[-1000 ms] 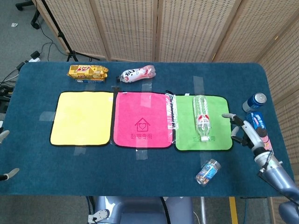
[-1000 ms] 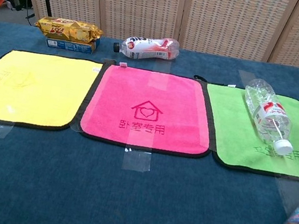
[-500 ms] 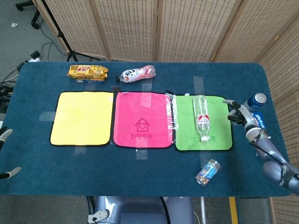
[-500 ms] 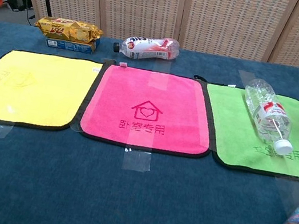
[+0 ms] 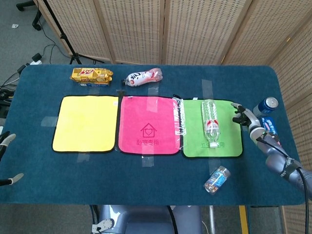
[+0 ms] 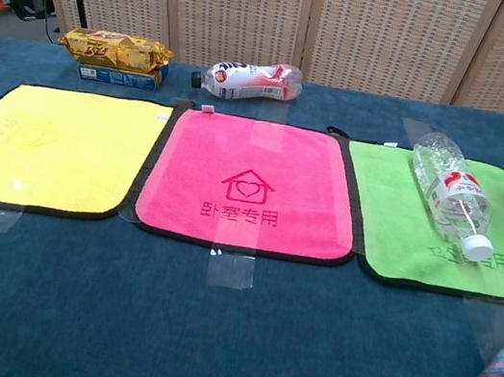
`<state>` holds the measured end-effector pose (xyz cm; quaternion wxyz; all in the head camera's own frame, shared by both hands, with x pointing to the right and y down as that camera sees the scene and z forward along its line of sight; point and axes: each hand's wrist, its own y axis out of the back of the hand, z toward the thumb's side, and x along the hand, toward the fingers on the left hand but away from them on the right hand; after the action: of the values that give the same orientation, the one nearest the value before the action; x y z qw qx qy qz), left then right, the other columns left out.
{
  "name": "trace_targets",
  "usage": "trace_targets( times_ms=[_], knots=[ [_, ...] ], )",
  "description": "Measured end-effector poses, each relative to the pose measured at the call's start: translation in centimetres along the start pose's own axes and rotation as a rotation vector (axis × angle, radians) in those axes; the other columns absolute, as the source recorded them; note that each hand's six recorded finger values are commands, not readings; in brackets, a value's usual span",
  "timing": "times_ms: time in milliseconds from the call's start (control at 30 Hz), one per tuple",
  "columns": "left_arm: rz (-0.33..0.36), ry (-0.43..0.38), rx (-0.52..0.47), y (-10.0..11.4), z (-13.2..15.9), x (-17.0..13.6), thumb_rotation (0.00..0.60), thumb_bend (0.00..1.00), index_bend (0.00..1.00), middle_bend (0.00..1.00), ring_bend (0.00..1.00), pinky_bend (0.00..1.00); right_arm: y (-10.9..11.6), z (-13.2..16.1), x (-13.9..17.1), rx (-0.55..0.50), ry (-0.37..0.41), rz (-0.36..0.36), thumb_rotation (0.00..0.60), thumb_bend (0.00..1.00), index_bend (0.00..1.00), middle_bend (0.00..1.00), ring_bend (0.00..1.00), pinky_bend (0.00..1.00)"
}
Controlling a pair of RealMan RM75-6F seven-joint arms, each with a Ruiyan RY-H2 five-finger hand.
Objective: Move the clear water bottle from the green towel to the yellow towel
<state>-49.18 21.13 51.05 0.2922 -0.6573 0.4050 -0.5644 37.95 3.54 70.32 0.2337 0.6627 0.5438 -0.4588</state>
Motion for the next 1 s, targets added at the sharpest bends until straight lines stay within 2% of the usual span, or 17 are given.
trace_targets(
  times_ms=[400,833,1000],
  knots=[
    [-0.01,0.001,0.0,0.0,-0.1,0.2,0.6,0.0,0.0,0.0,0.0,0.0,-1.4,-0.8,-1.8,-0.037,-0.057,0.009,0.6,1.0,0.08,0.01,0.0,0.11],
    [-0.017,0.006,-0.002,-0.1,-0.2,0.4,0.6,0.0,0.0,0.0,0.0,0.0,-6.4,0.6,-1.5,-0.092,-0.073,0.144,0.6,1.0,0.08,0.01,0.0,0.12],
    [-0.02,0.005,-0.005,-0.1,-0.2,0.4,0.6,0.0,0.0,0.0,0.0,0.0,-9.0,1.5,-1.1,-0.111,-0.087,0.213,0.6,1.0,0.08,0.01,0.0,0.12]
  ],
)
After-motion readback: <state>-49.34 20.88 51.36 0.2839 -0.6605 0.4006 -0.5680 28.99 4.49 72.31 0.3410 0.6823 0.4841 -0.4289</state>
